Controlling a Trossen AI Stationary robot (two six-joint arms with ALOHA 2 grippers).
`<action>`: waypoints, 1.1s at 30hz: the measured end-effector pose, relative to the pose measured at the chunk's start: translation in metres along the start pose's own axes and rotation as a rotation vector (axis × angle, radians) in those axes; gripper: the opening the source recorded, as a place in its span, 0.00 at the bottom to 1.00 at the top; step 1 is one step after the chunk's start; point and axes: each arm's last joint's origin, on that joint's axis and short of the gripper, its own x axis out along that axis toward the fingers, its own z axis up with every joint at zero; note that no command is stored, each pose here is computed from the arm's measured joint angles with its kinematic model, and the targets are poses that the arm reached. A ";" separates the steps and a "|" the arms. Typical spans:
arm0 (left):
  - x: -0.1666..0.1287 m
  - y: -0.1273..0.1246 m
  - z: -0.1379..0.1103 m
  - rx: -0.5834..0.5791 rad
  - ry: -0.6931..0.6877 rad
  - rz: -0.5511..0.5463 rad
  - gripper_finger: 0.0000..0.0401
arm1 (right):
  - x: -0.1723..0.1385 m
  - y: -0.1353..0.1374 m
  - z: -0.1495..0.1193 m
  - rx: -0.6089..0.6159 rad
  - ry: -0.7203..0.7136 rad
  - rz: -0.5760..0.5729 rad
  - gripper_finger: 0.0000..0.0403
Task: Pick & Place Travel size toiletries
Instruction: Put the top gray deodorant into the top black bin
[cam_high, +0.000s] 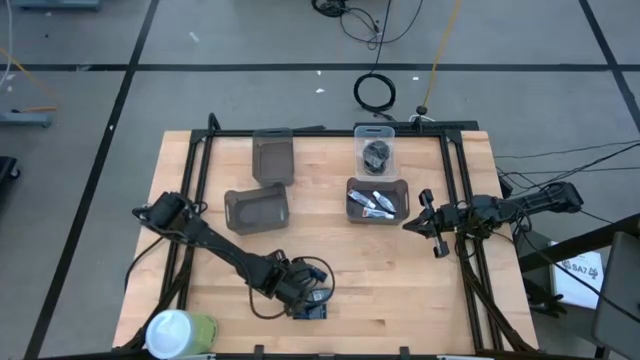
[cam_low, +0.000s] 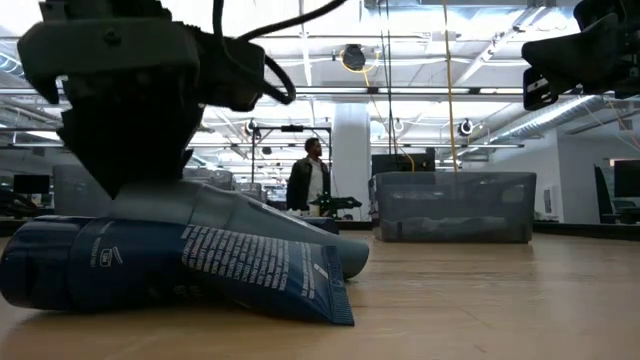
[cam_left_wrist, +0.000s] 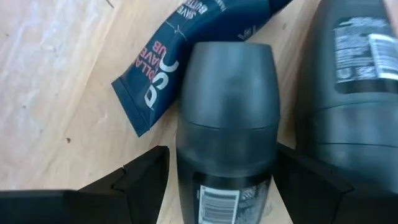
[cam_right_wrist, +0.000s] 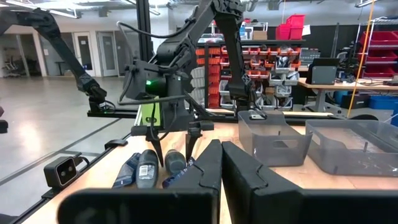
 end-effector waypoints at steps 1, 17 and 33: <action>0.001 0.000 0.000 0.000 0.005 0.000 0.68 | 0.000 0.000 0.000 0.000 0.000 0.000 0.00; 0.000 0.002 0.003 0.043 -0.011 0.004 0.46 | 0.000 0.000 0.000 0.000 0.000 0.000 0.00; -0.047 0.009 0.020 0.025 -0.149 -0.064 0.48 | 0.000 0.000 0.000 0.000 0.000 0.000 0.00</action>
